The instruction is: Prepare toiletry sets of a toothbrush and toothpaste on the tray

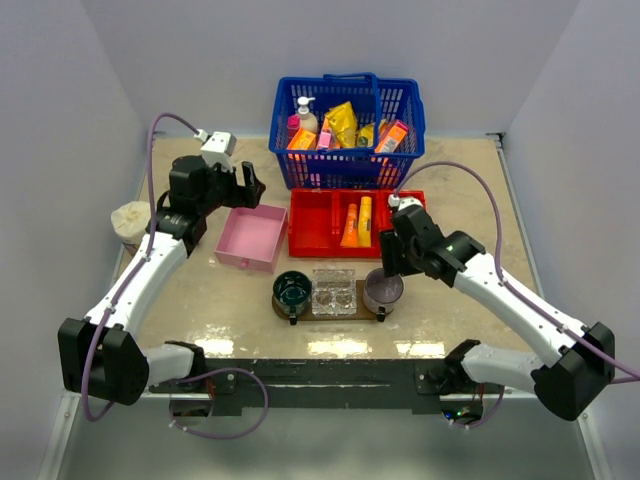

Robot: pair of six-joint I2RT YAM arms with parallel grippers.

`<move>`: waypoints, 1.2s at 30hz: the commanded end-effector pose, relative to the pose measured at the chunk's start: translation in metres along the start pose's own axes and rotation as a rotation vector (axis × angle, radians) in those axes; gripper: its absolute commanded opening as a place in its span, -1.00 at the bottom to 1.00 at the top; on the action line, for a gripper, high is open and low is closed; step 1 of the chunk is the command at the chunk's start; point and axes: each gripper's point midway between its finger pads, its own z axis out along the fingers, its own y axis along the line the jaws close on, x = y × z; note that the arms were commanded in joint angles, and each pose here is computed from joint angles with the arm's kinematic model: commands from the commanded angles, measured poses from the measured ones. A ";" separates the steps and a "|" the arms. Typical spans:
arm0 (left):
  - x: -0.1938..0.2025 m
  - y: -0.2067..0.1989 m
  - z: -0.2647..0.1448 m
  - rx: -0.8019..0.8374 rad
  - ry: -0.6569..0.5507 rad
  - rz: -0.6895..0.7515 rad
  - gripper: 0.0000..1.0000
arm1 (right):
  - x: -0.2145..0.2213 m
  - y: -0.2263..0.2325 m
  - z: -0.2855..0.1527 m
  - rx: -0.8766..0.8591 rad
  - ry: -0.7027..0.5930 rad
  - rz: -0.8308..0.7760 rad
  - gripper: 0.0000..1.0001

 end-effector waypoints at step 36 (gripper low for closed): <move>-0.008 -0.001 0.000 0.000 -0.041 0.013 0.71 | 0.015 0.076 0.007 -0.056 0.011 0.020 -0.15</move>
